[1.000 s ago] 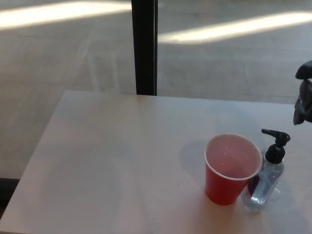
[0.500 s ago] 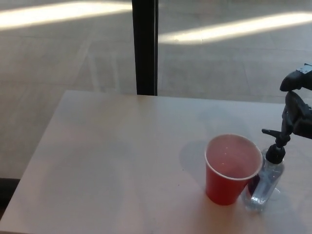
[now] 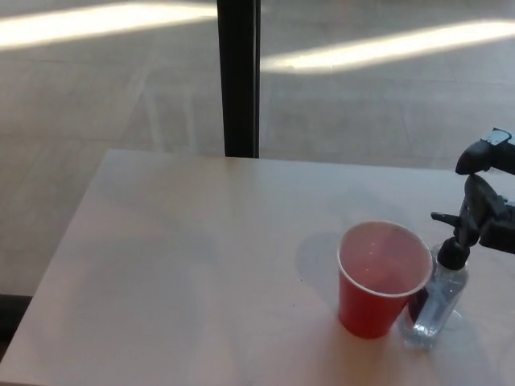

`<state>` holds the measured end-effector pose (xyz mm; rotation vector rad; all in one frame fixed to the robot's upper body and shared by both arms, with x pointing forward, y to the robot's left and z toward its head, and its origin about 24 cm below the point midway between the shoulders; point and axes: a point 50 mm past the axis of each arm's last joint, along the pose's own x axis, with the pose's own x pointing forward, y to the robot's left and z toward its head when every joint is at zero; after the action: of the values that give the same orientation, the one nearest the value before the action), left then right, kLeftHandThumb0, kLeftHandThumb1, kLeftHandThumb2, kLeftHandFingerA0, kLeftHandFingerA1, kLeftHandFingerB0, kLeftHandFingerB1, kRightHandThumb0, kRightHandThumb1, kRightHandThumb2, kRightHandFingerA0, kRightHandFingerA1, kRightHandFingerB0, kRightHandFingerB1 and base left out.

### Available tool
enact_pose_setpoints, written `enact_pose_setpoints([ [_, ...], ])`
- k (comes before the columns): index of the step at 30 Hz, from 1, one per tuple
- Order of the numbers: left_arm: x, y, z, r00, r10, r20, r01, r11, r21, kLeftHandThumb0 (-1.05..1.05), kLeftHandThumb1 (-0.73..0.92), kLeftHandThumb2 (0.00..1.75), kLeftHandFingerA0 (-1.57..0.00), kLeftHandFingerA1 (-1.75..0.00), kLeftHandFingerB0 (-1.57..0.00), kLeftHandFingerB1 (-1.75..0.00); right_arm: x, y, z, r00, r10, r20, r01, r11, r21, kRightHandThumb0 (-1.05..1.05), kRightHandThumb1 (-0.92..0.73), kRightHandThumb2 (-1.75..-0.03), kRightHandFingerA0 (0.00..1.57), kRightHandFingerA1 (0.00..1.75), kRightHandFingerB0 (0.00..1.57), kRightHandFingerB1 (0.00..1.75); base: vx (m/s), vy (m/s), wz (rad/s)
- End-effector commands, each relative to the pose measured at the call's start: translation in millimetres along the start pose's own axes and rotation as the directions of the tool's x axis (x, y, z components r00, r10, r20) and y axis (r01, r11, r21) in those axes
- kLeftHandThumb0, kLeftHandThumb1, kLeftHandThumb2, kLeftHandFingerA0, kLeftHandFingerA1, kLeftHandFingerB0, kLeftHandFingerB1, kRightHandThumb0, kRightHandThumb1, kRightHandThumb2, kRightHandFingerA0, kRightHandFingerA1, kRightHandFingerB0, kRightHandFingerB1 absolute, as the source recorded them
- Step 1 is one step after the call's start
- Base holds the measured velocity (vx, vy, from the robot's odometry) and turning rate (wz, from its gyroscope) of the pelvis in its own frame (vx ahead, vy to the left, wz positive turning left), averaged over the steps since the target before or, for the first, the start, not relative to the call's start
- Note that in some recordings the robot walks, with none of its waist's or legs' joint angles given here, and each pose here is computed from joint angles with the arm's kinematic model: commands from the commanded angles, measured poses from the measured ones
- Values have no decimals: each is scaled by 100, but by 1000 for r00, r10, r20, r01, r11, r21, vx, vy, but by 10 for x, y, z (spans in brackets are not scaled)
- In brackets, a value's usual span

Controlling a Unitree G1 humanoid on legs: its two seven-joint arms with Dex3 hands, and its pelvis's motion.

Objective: The robot uses its right hand fist to press the hand soap kept in the middle of the table to get liquid hand soap out

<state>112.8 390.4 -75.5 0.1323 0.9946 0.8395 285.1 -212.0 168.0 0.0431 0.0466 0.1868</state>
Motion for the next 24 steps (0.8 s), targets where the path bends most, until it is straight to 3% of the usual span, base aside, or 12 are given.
enact_pose_setpoints([
  [1, 8, 63, -18, 1000, 6, -8, -6, 1000, 7, -52, 90, 131, -47, -94, -22, -76, -3, -23, -160, 999, -16, -51, 17, 1000, 16, -12, -58, -123, 96, 175, 67, 168, 0, 0, 0],
  [4, 1, 51, 0, 1000, 14, -11, -14, 1000, 12, -50, 92, 129, -48, -94, -22, -75, 28, -36, -249, 998, -22, -65, 23, 999, 25, -14, -58, -124, 96, 175, 66, 171, 0, 0, 0],
  [7, 4, 32, -4, 1000, 15, -14, -15, 1000, 6, -52, 91, 131, -46, -93, -23, -76, 87, -62, -400, 992, -43, -117, 53, 995, 83, -17, -66, -115, 95, 175, 73, 156, 0, 0, 0],
  [8, 3, 26, -3, 1000, 18, -14, -18, 1000, 11, -52, 92, 130, -48, -95, -24, -76, 105, -61, -429, 991, -48, -128, 58, 995, 77, -15, -64, -116, 99, 175, 67, 166, 0, 0, 0],
  [10, 5, 32, -6, 1000, 8, -12, -8, 1000, 8, -53, 92, 130, -49, -96, -23, -77, 122, -60, -457, 990, -49, -135, 57, 996, 61, -16, -60, -121, 100, 175, 69, 166, 0, 0, 0],
  [14, 6, 26, -9, 1000, 14, -18, -14, 1000, -4, -50, 92, 130, -44, -91, -23, -76, 132, -55, -507, 986, -6, -169, -2, 999, -49, -18, -57, -125, 96, 175, 66, 171, 0, 0, 0],
  [17, 13, 8, 30, 1000, 14, -17, -14, 1000, 5, -53, 92, 128, -48, -96, -24, -76, 81, -103, -497, 978, 0, -210, -33, 987, -156, -17, -57, -121, 95, 175, 73, 161, 0, 0, 0],
  [24, 17, -4, 93, 1000, 25, -9, -25, 1000, 5, -51, 91, 130, -46, -92, -26, -78, 52, -212, -504, 973, 3, -232, -54, 976, -212, -17, -57, -113, 93, 175, 74, 160, 0, 0, 0],
])
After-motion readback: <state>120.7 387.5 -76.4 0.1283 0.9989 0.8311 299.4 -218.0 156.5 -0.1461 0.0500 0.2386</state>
